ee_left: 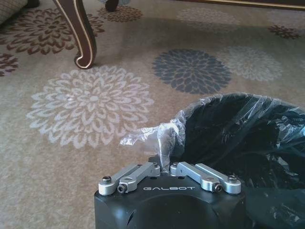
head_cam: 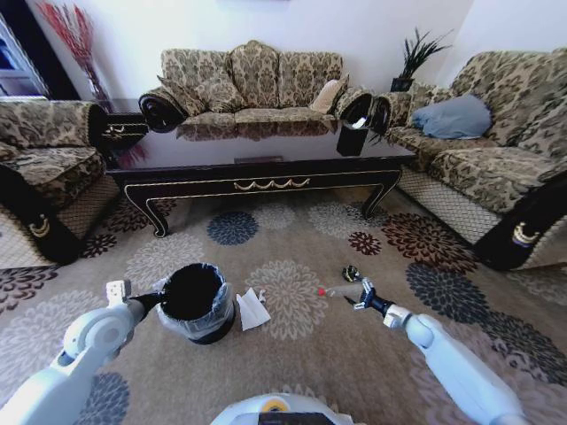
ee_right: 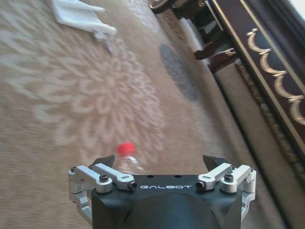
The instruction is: Move to the front of the table and pick up the trash from the floor, then place it into the trash bin.
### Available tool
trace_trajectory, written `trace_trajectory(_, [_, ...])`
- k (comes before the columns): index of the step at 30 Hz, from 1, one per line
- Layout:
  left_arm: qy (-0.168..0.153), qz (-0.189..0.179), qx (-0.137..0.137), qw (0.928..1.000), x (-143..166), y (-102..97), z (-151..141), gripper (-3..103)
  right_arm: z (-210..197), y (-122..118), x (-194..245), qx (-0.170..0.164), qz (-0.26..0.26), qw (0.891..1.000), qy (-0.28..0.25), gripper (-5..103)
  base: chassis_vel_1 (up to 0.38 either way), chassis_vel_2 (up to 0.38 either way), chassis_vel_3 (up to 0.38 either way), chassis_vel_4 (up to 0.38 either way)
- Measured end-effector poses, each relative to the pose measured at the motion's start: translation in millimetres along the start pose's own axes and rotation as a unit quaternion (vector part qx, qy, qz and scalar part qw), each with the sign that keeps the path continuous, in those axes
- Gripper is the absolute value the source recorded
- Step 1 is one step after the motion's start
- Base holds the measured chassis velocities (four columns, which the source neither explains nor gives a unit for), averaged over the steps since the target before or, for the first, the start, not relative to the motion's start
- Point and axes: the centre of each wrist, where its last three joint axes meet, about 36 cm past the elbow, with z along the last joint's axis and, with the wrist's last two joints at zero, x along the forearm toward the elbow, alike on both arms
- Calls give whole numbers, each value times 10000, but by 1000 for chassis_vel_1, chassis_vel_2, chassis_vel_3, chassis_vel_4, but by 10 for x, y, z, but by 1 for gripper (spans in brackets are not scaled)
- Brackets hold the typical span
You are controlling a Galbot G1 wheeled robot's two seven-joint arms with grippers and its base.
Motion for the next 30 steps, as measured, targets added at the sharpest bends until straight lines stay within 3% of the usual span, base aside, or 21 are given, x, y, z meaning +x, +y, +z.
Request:
trace_trajectory(7, [14,61,61,10000,42,-39,50,4,93,0,-79,-24,-162,9999,-4,100,0,0,0,0])
trace_trajectory(12, [-29,170,55,9998,114,-119,31,4,281,-254,-241,272,-271,9993,29,100,0,0,0,0])
trace_trajectory(18, [-35,201,85,9998,148,-131,-2,4,452,-436,-380,355,-379,9983,279,100,0,0,0,0])
trace_trajectory(30, [-28,136,162,9998,120,-76,-25,4,650,-431,-433,379,-763,9935,751,100,0,0,0,0])
